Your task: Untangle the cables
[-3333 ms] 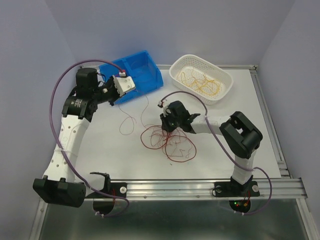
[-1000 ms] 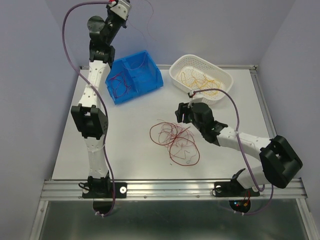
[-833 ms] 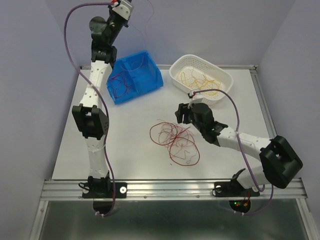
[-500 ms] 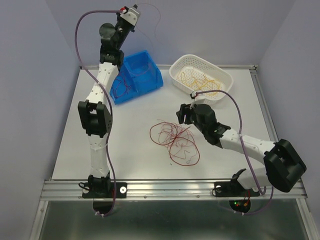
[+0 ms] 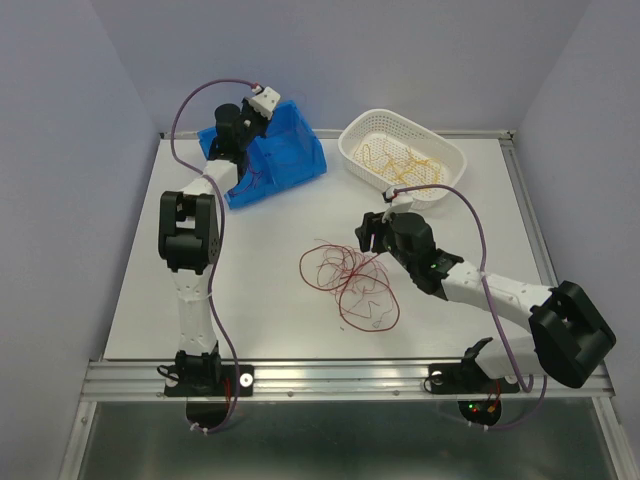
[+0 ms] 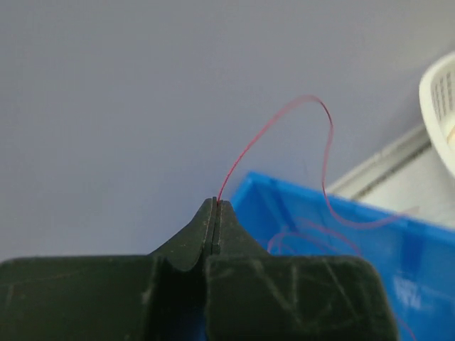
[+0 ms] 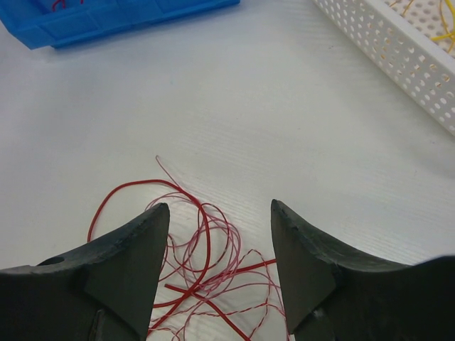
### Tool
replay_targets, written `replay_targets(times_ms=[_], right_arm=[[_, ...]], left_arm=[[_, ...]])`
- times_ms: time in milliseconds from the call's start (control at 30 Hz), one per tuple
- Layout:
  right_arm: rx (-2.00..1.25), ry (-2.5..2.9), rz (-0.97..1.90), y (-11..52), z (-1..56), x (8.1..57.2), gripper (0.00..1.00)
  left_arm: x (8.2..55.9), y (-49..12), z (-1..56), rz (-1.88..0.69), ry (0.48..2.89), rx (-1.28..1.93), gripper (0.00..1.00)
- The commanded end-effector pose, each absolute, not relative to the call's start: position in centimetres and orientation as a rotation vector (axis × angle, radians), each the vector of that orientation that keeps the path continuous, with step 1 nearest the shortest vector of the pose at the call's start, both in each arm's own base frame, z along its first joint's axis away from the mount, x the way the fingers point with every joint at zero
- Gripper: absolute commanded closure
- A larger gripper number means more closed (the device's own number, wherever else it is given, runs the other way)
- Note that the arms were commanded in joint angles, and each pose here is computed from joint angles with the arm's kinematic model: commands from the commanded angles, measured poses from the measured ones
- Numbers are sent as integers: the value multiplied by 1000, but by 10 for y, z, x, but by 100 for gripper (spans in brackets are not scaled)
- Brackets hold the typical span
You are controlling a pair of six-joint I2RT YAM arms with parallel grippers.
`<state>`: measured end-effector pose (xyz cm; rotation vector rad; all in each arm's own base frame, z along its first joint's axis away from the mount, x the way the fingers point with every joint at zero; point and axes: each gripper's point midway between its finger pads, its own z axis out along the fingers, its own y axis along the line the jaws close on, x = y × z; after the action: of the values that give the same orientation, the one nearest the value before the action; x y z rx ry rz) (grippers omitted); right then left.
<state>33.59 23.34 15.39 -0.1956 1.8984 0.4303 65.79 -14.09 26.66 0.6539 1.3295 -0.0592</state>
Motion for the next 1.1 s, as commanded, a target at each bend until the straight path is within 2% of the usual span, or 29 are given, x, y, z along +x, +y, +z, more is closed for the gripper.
replay_targets(times_ms=[0, 333, 767, 1067], right_arm=[[-161, 1834, 467, 233, 173, 340, 36], [-167, 1838, 489, 236, 172, 337, 36], [-179, 1842, 507, 240, 172, 336, 36], [-176, 1840, 504, 239, 173, 337, 36]], left_arm=[[626, -129, 337, 35, 1141, 673, 100], [632, -114, 280, 79, 1297, 719, 100], [681, -107, 283, 144, 1314, 668, 100], [674, -115, 249, 145, 1355, 756, 100]])
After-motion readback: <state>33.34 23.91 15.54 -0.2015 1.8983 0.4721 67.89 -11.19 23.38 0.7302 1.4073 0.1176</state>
